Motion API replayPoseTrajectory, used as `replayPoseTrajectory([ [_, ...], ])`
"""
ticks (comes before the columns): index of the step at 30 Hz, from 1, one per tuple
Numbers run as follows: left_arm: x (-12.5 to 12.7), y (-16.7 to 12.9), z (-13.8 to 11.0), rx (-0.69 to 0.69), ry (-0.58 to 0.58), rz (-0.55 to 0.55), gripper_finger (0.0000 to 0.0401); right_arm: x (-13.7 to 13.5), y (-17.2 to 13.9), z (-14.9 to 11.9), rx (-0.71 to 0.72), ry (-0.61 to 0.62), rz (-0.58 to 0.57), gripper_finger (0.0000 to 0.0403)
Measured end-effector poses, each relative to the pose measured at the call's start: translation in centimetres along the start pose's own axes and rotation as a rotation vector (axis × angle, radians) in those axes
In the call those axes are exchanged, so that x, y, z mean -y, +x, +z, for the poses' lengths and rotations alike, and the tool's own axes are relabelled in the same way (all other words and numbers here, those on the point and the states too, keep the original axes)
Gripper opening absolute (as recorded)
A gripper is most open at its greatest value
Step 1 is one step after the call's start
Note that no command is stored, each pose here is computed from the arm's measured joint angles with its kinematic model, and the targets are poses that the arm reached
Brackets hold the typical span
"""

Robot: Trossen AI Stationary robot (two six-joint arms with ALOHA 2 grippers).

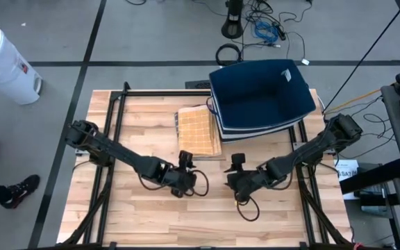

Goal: Fold towel
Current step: Put the folded stacked towels into the blue laundry bin

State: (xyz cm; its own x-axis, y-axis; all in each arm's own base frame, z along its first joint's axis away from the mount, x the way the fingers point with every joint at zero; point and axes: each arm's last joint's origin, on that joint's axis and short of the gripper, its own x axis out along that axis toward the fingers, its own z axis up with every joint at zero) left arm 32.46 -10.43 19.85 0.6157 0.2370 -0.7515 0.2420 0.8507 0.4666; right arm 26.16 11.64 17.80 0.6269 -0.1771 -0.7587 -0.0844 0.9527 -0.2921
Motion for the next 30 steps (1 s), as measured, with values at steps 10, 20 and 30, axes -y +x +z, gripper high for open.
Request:
replayPoseTrajectory([
  [10,1.4,1.0,-1.6,0.022,-0.12,0.029,0.0236,0.9,4.5,-0.4,0.127,-0.18,-0.123,0.0208],
  [20,3.9,1.3,-3.6,0.055,-0.181,0.125,0.0236,3.9,9.6,-0.4,0.018,-0.236,-0.266,0.0208],
  [30,5.1,0.5,-3.1,0.099,-0.166,0.159,0.0236,6.7,13.6,0.9,-0.013,-0.196,-0.221,0.0208],
])
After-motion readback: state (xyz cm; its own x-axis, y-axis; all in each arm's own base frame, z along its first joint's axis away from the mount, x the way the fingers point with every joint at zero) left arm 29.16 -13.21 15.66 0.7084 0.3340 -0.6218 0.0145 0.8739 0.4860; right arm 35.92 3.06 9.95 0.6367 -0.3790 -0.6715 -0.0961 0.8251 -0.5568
